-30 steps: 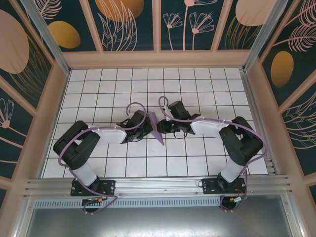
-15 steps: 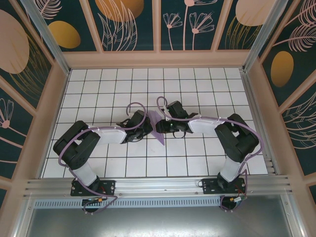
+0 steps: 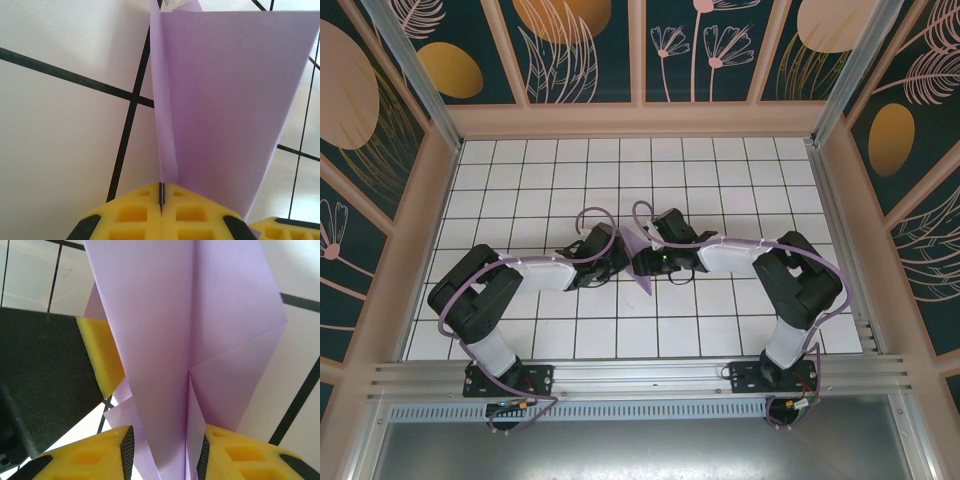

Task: Fold a paper plane with a square sheet of paper (pick it up from the middle)
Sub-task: Turn over a paper plane at the center of the table, then move the paper plane to the center of the table.

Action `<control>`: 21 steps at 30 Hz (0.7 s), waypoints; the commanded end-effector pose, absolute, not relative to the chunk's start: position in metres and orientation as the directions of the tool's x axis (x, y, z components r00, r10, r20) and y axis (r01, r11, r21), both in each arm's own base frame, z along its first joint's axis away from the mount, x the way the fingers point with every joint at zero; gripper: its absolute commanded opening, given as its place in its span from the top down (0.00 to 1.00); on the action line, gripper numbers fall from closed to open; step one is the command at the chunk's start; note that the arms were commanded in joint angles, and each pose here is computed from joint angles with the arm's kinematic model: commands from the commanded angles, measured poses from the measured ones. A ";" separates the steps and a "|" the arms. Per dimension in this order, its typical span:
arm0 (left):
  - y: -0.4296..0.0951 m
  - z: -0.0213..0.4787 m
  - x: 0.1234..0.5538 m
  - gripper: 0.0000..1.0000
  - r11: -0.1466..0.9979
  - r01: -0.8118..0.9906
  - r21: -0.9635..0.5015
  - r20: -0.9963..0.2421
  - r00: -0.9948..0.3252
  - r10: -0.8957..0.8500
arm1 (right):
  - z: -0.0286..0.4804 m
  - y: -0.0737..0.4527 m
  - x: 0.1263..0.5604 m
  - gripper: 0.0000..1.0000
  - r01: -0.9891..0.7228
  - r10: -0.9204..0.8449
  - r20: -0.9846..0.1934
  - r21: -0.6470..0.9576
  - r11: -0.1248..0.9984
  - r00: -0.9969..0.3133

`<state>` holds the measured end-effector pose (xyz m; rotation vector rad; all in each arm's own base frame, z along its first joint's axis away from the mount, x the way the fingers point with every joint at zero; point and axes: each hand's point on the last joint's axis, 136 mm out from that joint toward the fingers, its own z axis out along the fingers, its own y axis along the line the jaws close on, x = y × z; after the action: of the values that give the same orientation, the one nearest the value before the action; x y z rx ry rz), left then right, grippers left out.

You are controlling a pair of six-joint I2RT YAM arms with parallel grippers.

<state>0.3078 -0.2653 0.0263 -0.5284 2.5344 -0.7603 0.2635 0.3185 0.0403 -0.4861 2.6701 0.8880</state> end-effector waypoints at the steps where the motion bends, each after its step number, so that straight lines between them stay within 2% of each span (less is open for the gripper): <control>1: -0.268 0.028 0.312 1.00 0.770 -0.235 -0.593 -0.298 -0.824 -0.481 | 0.037 0.315 0.257 0.60 -0.416 -0.250 -0.367 0.498 0.760 -0.896; 11: -0.268 0.027 0.311 1.00 0.773 -0.234 -0.590 -0.296 -0.828 -0.477 | 0.037 0.317 0.254 0.44 -0.451 -0.279 -0.394 0.462 0.764 -0.876; 21: -0.269 0.030 0.311 0.99 0.769 -0.226 -0.598 -0.295 -0.831 -0.473 | 0.032 0.320 0.253 0.39 -0.468 -0.299 -0.404 0.434 0.770 -0.865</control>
<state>0.3064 -0.2638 0.0240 -0.5304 2.5441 -0.7488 0.2589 0.3191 0.0345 -0.5492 2.6547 0.7868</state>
